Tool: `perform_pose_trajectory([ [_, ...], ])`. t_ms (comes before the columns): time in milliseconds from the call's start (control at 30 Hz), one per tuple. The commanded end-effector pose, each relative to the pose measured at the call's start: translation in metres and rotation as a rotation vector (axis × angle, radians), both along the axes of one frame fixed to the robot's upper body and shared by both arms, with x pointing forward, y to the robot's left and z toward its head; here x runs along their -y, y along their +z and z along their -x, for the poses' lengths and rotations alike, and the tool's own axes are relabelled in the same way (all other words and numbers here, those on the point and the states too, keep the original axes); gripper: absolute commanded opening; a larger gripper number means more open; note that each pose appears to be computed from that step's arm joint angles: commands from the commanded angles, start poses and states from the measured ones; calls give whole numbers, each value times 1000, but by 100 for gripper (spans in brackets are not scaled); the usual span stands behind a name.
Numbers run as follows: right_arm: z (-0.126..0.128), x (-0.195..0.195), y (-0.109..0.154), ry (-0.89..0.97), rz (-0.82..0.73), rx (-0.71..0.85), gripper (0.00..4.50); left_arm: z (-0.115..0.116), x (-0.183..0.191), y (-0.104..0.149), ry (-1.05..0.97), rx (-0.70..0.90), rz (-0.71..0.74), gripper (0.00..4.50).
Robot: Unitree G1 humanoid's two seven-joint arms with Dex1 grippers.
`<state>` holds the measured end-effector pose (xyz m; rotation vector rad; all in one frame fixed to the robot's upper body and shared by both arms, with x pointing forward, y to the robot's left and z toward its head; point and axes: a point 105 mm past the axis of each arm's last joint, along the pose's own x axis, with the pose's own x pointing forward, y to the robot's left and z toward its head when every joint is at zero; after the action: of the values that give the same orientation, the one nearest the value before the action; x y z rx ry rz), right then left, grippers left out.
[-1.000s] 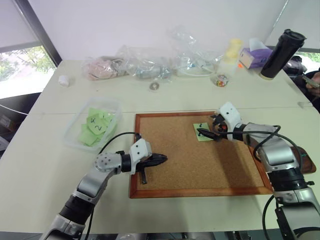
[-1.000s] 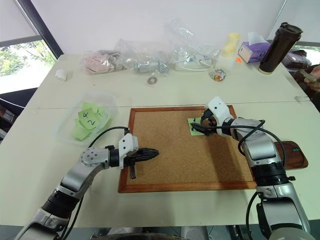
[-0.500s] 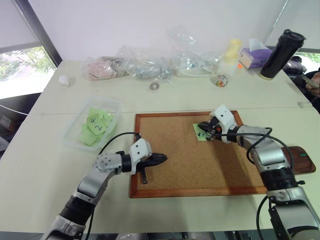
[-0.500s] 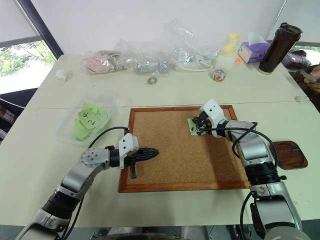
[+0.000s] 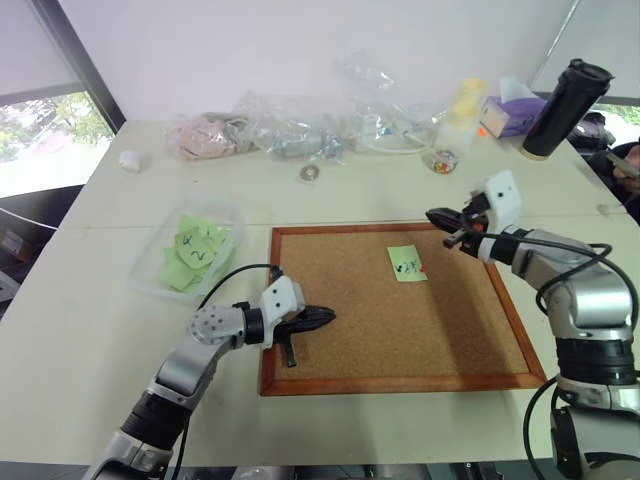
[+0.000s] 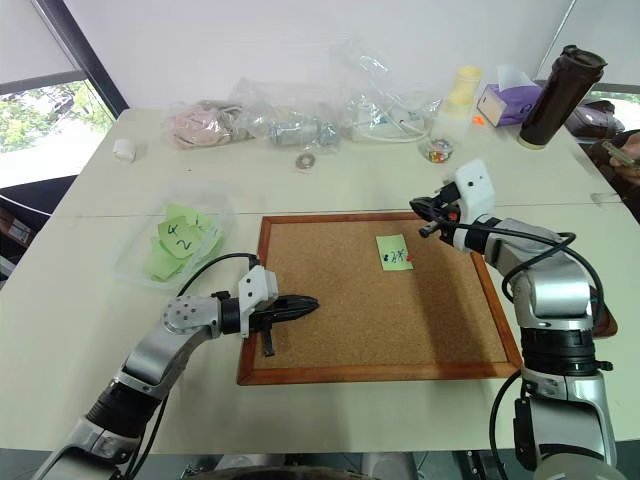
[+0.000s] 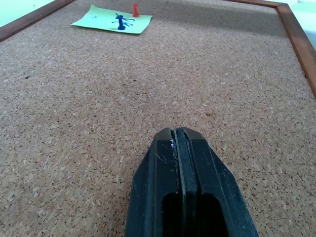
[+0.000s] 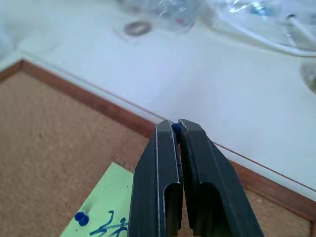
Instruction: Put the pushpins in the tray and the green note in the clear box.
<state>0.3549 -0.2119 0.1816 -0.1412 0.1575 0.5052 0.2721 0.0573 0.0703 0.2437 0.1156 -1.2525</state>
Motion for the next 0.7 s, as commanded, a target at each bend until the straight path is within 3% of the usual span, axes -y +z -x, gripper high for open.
perform_pose_trajectory([
  [33, 12, 41, 27, -160, -79, 70, 2, 6, 2, -18, 8, -68, -32, 0],
  [267, 53, 147, 10, -566, -154, 55, 2, 13, 11, -17, 2, -69, -22, 0],
  [400, 75, 170, -9, -638, -148, 1, 2, 15, 15, -16, -6, -62, -20, 0],
  [700, 125, 196, -24, -747, -210, -66, 2, 27, 24, -17, -27, -79, -6, 0],
])
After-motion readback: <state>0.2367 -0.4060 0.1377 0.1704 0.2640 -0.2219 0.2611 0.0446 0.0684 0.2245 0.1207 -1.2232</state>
